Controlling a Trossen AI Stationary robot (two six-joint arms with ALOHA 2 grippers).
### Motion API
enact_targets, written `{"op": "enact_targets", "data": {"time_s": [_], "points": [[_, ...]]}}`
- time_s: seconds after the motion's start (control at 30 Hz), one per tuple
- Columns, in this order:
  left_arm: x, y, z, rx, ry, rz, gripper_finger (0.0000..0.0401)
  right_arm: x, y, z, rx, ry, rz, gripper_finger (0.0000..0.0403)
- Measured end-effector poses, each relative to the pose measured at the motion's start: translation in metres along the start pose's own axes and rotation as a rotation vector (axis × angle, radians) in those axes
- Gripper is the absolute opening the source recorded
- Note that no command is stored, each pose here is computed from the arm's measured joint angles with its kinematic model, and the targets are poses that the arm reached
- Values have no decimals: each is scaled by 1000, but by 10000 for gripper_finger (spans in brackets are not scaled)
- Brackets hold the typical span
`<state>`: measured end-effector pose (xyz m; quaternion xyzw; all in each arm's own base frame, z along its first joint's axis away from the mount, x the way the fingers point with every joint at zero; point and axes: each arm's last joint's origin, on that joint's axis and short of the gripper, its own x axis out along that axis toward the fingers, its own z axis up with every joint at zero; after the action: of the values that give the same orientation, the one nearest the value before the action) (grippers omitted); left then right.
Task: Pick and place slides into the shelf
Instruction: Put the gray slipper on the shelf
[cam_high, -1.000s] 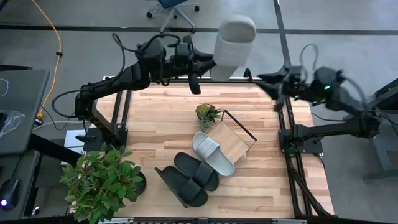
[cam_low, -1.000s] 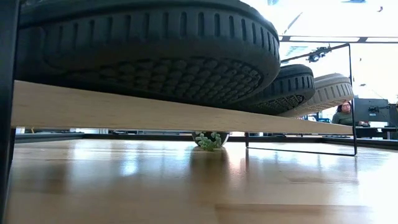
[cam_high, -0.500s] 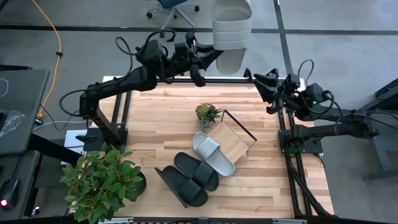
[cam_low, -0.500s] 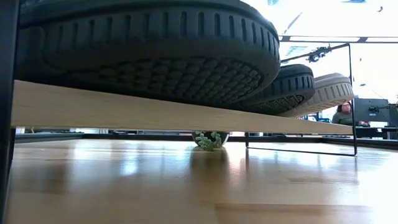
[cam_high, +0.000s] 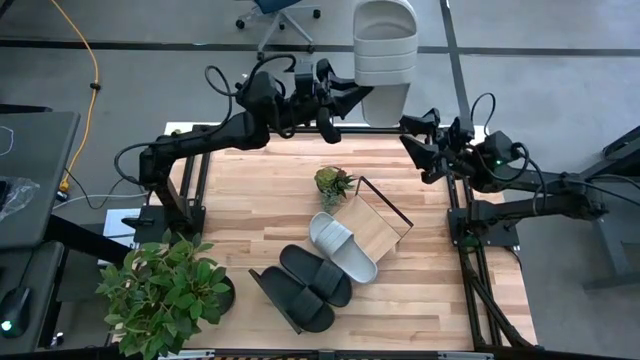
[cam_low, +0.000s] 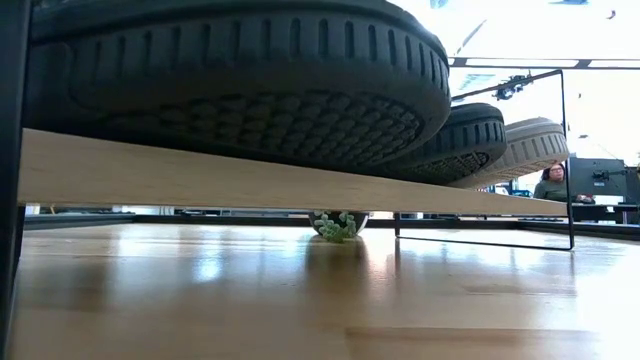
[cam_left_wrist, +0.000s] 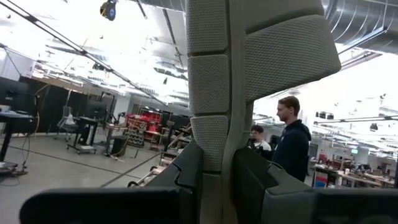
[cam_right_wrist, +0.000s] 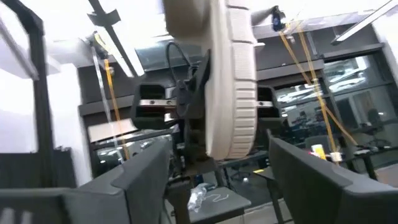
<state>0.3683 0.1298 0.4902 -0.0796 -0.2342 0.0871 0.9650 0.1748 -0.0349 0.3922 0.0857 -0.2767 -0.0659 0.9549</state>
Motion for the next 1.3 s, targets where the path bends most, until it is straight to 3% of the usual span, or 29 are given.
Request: {"op": "enact_targets", "data": {"time_s": [0.17, 1.3], "points": [[0, 0, 0, 0, 0, -4, 44, 3, -1, -2, -6, -22, -18, 280], [3, -12, -8, -26, 18, -46, 42, 20, -5, -17, 32, -104, -17, 280]]}}
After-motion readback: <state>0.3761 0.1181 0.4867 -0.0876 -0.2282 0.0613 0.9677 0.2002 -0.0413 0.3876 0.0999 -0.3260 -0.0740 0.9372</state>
